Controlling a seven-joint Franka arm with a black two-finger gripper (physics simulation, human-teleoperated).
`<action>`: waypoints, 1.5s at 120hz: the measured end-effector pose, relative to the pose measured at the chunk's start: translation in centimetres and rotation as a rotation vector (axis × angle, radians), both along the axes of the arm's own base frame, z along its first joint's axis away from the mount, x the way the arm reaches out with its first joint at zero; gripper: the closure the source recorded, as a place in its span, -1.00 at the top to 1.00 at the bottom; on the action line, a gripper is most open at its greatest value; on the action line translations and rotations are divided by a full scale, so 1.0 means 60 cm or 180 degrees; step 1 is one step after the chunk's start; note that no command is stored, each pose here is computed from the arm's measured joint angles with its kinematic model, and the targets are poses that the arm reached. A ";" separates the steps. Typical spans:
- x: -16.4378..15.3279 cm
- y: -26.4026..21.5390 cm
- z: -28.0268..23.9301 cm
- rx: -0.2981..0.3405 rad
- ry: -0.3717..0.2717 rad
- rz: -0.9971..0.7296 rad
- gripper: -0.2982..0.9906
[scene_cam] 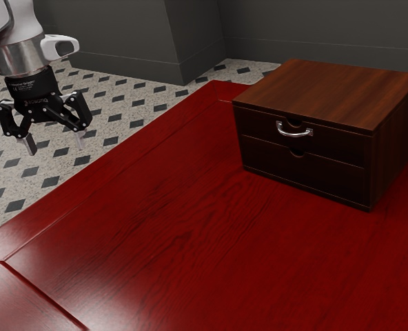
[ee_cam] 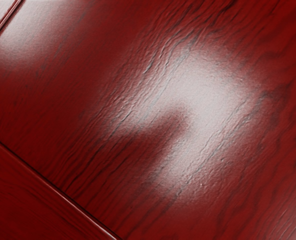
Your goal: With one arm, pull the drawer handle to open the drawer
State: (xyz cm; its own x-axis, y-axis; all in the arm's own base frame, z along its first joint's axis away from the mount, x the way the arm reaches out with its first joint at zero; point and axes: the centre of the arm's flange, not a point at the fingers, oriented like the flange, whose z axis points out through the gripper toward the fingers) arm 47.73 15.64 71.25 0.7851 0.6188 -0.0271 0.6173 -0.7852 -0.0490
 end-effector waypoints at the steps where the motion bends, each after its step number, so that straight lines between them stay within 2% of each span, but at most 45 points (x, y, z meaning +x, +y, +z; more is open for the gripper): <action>1: 0.000 0.000 0.000 0.0000 0.0000 0.0000 0.54; 22: 0.001 -0.005 0.003 0.0005 -0.0010 -0.0021 0.54; 24: -0.003 -0.006 0.019 0.0009 -0.0075 -0.0022 0.54; 29: -0.030 -0.011 0.116 0.0131 -0.0461 -0.0008 0.54; 33: -0.049 -0.017 0.165 0.0200 -0.0653 -0.0008 0.54; 39: -0.060 -0.039 0.198 0.0247 -0.0779 -0.0073 0.54; 48: -0.055 -0.092 0.212 0.0258 -0.0826 -0.0275 0.54; 65: -0.039 -0.158 0.208 0.0242 -0.0796 -0.0533 0.54; 96: -0.028 -0.161 0.187 0.0235 -0.0636 -0.0529 0.54; 121: -0.053 -0.168 0.191 0.0201 -0.0496 -0.0552 0.54; 128: -0.084 -0.237 0.203 0.0188 -0.0515 -0.0828 0.54; 133: -0.142 -0.324 0.196 0.0177 -0.0495 -0.1197 0.53; 138: -0.214 -0.373 0.169 0.0172 -0.0412 -0.1441 0.53; 147: -0.342 -0.404 0.099 0.0105 -0.0254 -0.1786 0.54; 155: -0.402 -0.400 0.054 -0.0020 -0.0187 -0.1929 0.54; 164: -0.408 -0.406 0.030 -0.0073 -0.0118 -0.2105 0.54; 180: -0.330 -0.430 -0.004 0.0103 -0.0089 -0.2796 0.54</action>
